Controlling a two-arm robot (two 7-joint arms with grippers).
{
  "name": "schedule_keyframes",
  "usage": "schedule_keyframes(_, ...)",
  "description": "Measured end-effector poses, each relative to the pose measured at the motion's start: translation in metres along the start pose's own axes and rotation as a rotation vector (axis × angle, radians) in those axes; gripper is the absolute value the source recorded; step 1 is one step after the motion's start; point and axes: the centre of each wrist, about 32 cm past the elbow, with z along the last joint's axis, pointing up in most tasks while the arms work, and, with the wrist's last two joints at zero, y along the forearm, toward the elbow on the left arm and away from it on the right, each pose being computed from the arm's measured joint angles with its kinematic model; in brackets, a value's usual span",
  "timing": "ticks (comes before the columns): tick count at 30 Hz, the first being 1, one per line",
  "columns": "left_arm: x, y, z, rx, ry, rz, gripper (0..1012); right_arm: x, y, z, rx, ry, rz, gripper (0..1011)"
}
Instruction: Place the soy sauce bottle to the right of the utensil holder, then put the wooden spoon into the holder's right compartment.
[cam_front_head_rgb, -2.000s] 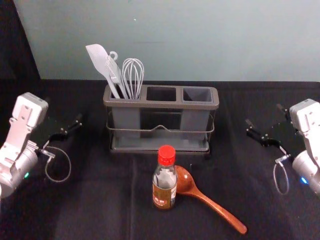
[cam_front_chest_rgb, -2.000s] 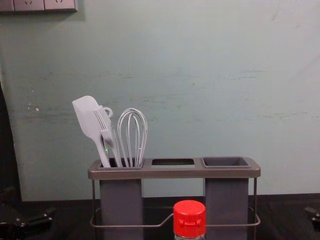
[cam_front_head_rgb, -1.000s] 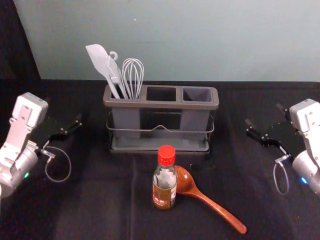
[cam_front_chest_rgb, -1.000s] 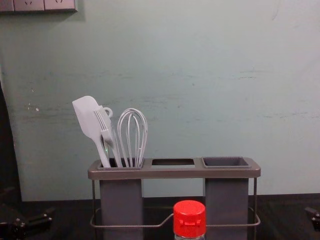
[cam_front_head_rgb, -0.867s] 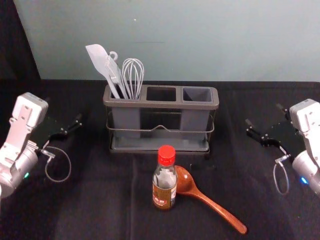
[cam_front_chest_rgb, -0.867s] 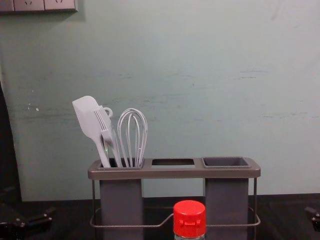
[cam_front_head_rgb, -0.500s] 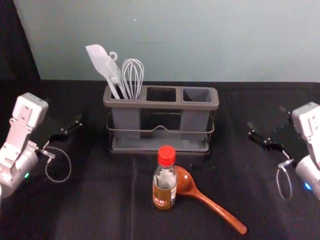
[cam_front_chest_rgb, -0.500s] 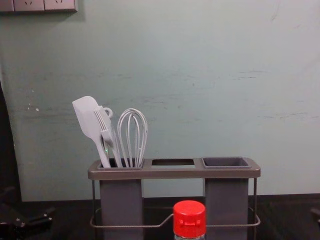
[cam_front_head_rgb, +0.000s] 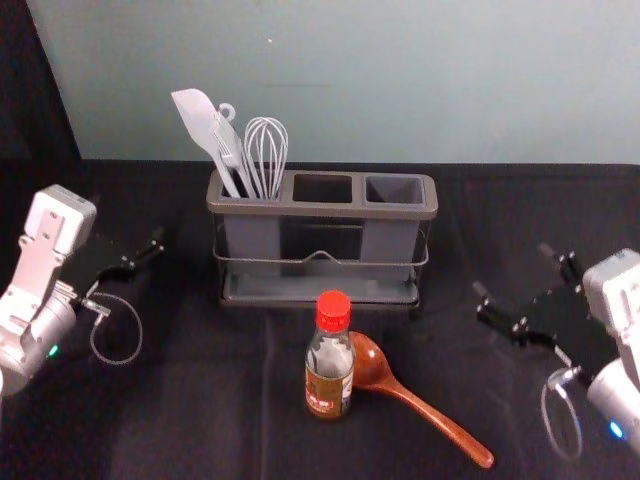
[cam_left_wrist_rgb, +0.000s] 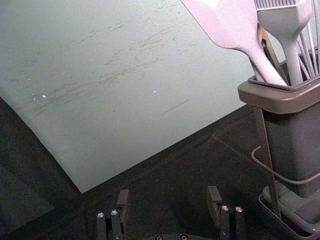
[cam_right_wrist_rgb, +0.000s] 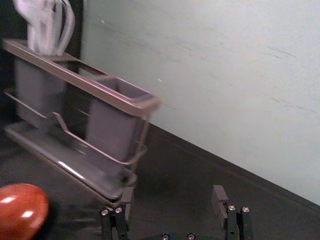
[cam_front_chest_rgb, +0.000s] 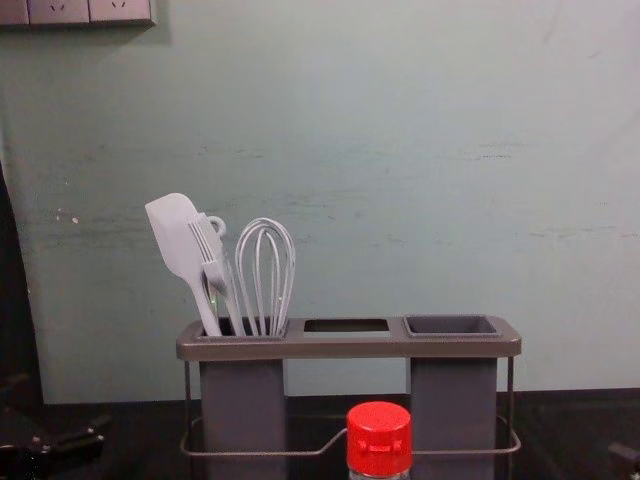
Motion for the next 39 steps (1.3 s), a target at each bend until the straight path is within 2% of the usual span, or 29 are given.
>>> schedule_keyframes(9,0.0000,0.0000,0.0000,0.000,0.000,0.000,1000,-0.020,-0.020,0.014,0.056,0.077,0.086,1003)
schedule_keyframes(17,0.0000,0.0000,0.0000,0.000,0.000,0.000,1000,-0.043,-0.026,0.024,0.097,0.157,0.172,1002)
schedule_keyframes(21,0.0000,0.0000,0.0000,0.000,0.000,0.000,1000,-0.055,-0.025,0.027,0.116,0.209,0.226,1002)
schedule_keyframes(27,0.0000,0.0000,0.0000,0.000,0.000,0.000,1000,-0.069,-0.021,0.031,0.140,0.255,0.283,1002)
schedule_keyframes(33,0.0000,0.0000,0.0000,0.000,0.000,0.000,1000,-0.078,-0.015,0.034,0.166,0.269,0.321,1002)
schedule_keyframes(39,0.0000,0.0000,0.0000,0.000,0.000,0.000,1000,-0.087,-0.001,0.038,0.187,0.272,0.355,1002)
